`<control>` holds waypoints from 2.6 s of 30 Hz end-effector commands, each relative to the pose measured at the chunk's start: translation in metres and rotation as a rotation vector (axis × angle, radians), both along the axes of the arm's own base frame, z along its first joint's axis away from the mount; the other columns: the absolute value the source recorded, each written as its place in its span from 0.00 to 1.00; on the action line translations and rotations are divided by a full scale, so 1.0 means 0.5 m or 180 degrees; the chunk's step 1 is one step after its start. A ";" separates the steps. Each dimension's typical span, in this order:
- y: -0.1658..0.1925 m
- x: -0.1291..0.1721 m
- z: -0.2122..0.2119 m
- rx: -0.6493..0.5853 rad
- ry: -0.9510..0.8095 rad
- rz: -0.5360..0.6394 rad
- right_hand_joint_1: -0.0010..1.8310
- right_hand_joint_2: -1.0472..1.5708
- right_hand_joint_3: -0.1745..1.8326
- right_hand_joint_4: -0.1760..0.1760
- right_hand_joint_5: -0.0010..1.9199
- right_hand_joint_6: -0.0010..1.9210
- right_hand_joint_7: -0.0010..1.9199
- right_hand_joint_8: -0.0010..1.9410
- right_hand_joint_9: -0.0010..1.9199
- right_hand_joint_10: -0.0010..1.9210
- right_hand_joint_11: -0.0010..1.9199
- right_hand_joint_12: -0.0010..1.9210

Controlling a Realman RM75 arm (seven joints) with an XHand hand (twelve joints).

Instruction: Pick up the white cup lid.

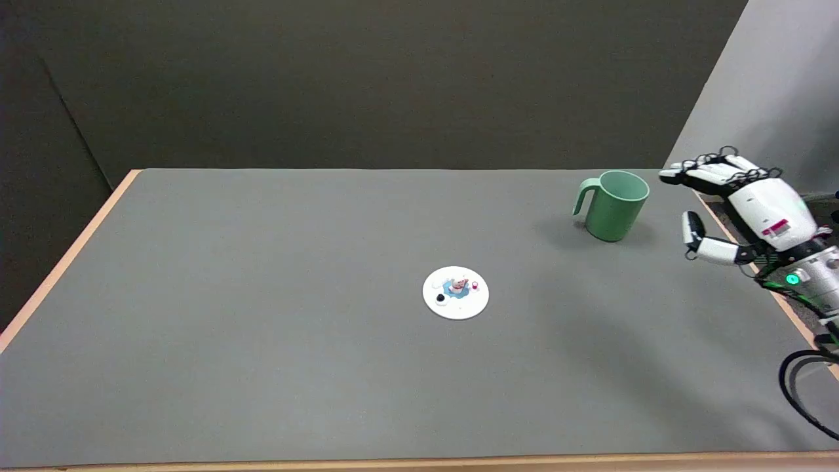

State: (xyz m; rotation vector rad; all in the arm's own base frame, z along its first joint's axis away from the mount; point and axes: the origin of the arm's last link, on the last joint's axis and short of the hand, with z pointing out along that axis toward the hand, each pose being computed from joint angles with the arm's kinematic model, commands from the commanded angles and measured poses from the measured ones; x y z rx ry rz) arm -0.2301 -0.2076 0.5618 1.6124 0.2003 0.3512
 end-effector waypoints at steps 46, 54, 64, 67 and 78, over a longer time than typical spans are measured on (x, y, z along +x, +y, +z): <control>-0.233 -0.075 -0.420 0.1370 -0.0693 -0.0487 0.48 0.72 0.60 0.52 0.30 0.10 0.29 0.08 0.29 0.09 0.08 0.38; -0.252 -0.085 -0.447 0.1478 -0.0691 -0.0537 0.48 0.72 0.60 0.52 0.30 0.10 0.30 0.08 0.29 0.09 0.08 0.39; -0.246 -0.103 -0.457 0.1503 -0.0727 -0.0646 0.47 0.71 0.60 0.53 0.30 0.10 0.30 0.08 0.29 0.09 0.08 0.38; -0.245 -0.107 -0.456 0.1493 -0.0737 -0.0664 0.47 0.71 0.60 0.53 0.30 0.11 0.29 0.08 0.29 0.09 0.07 0.38; -0.245 -0.126 -0.455 0.1452 -0.0765 -0.0740 0.55 0.71 0.64 0.52 0.26 0.18 0.25 0.15 0.25 0.17 0.07 0.38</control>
